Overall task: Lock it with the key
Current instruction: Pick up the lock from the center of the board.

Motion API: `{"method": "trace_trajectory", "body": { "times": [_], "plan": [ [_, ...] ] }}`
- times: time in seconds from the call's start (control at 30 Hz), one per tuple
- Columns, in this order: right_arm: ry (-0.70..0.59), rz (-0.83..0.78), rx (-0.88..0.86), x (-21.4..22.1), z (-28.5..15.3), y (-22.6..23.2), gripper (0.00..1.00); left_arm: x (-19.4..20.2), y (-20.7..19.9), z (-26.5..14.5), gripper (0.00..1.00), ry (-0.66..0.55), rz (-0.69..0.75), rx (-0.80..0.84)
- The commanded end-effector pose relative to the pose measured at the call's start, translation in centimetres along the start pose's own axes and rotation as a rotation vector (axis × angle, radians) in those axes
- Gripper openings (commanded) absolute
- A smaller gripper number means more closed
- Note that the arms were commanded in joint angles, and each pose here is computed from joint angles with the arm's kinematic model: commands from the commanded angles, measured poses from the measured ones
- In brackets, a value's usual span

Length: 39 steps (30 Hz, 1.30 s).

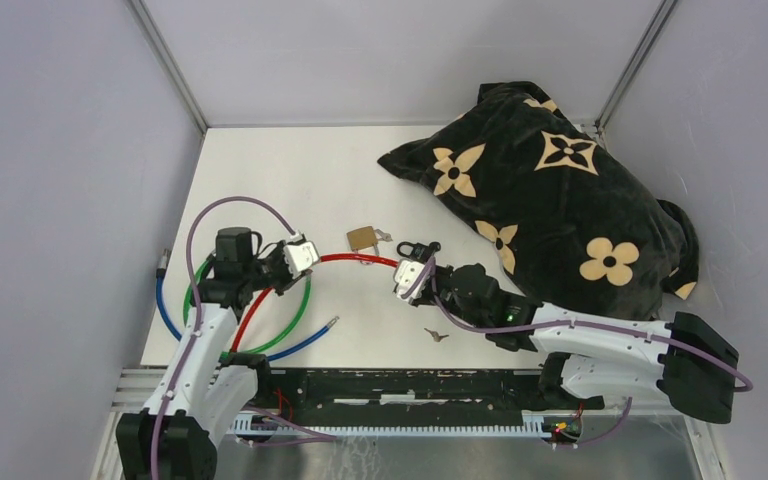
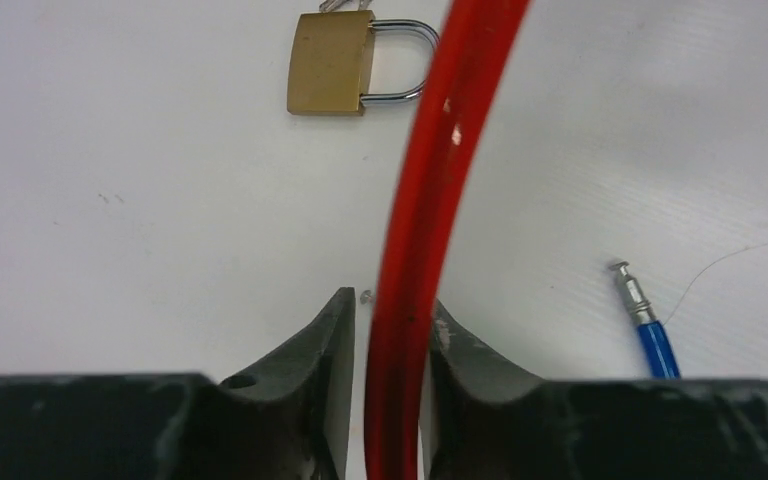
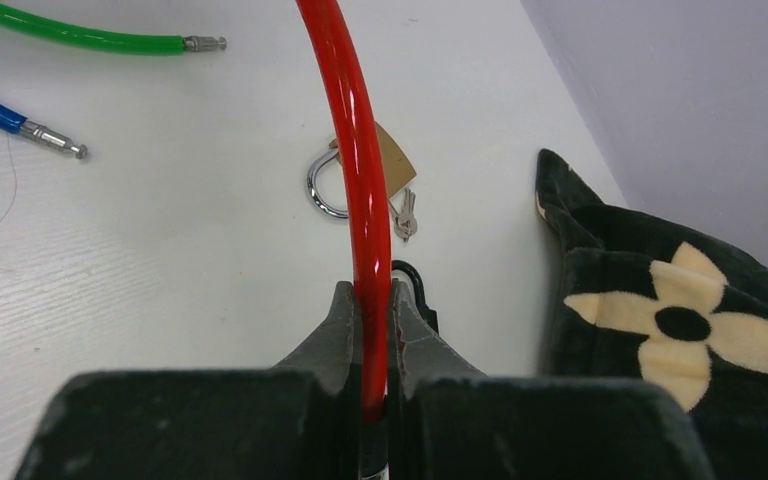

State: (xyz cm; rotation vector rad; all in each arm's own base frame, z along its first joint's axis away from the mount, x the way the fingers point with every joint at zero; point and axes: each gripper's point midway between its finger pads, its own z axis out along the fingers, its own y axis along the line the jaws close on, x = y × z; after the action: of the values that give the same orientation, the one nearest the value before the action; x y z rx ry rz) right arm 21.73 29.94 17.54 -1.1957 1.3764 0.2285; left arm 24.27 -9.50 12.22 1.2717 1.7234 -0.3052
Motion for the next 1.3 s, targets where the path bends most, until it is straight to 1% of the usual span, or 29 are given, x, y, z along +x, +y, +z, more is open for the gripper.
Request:
{"method": "trace_trajectory", "body": {
  "times": [0.0,0.03,0.07,0.13,0.17,0.2,0.27,0.33,0.4,0.47,0.53,0.6,0.77,0.87,1.07,1.27],
  "plan": [
    [-0.137,0.03,0.026,-3.2,-0.4,-1.1,0.0,-1.3,0.9,0.1,0.2,-0.047,0.141,-0.028],
    [-0.137,0.032,0.023,-3.1,-0.4,-1.0,0.0,-1.4,0.8,0.0,0.09,-0.051,0.152,-0.024],
    [-0.134,0.035,0.018,-2.9,-0.4,-0.8,0.0,-1.7,0.7,-0.1,0.03,-0.057,0.162,-0.024],
    [-0.128,0.046,0.004,-2.6,-0.4,-0.6,0.01,-2.8,1.2,-0.6,0.02,-0.08,0.191,-0.043],
    [-0.129,0.059,-0.012,-2.7,-0.4,-0.4,0.13,-3.5,1.7,-0.9,0.02,-0.093,0.206,-0.061],
    [-0.123,0.071,-0.037,-2.7,-0.3,-0.2,0.29,-4.4,2.1,-1.3,0.02,-0.11,0.23,-0.08],
    [-0.136,0.101,-0.108,-3.4,-0.5,0.4,0.52,-6.2,3.1,-2.2,0.02,-0.144,0.283,-0.117],
    [-0.175,0.114,-0.22,-4.9,-0.9,1.4,0.62,-8.0,3.9,-3.1,0.02,-0.175,0.332,-0.147],
    [-0.203,0.119,-0.327,-6.3,-1.5,2.2,0.66,-9.4,4.1,-3.8,0.02,-0.202,0.387,-0.152],
    [-0.236,0.111,-0.421,-7.8,-2.3,2.6,0.7,-10.4,3.5,-4.4,0.02,-0.226,0.486,-0.132],
    [-0.255,0.104,-0.487,-8.7,-3.1,2.8,0.71,-11.1,2.9,-4.8,0.02,-0.244,0.575,-0.119],
    [-0.259,0.103,-0.53,-8.8,-3.6,2.7,0.73,-11.9,2.7,-5.3,0.02,-0.266,0.635,-0.128],
    [-0.271,0.128,-0.573,-8.8,-3.5,2.0,0.75,-14.3,2.8,-6.6,0.02,-0.315,0.722,-0.151],
    [-0.266,0.142,-0.627,-9.0,-3.0,2.5,0.75,-15.3,2.9,-7.1,0.02,-0.33,0.725,-0.158],
    [-0.245,0.238,-0.83,-8.6,-2.3,5.6,0.77,-15.7,2.6,-7.3,0.02,-0.346,0.717,-0.154],
    [-0.224,0.308,-0.89,-7.7,-1.5,7.2,0.74,-15.6,2.4,-7.2,0.02,-0.347,0.709,-0.15]
  ]
}}
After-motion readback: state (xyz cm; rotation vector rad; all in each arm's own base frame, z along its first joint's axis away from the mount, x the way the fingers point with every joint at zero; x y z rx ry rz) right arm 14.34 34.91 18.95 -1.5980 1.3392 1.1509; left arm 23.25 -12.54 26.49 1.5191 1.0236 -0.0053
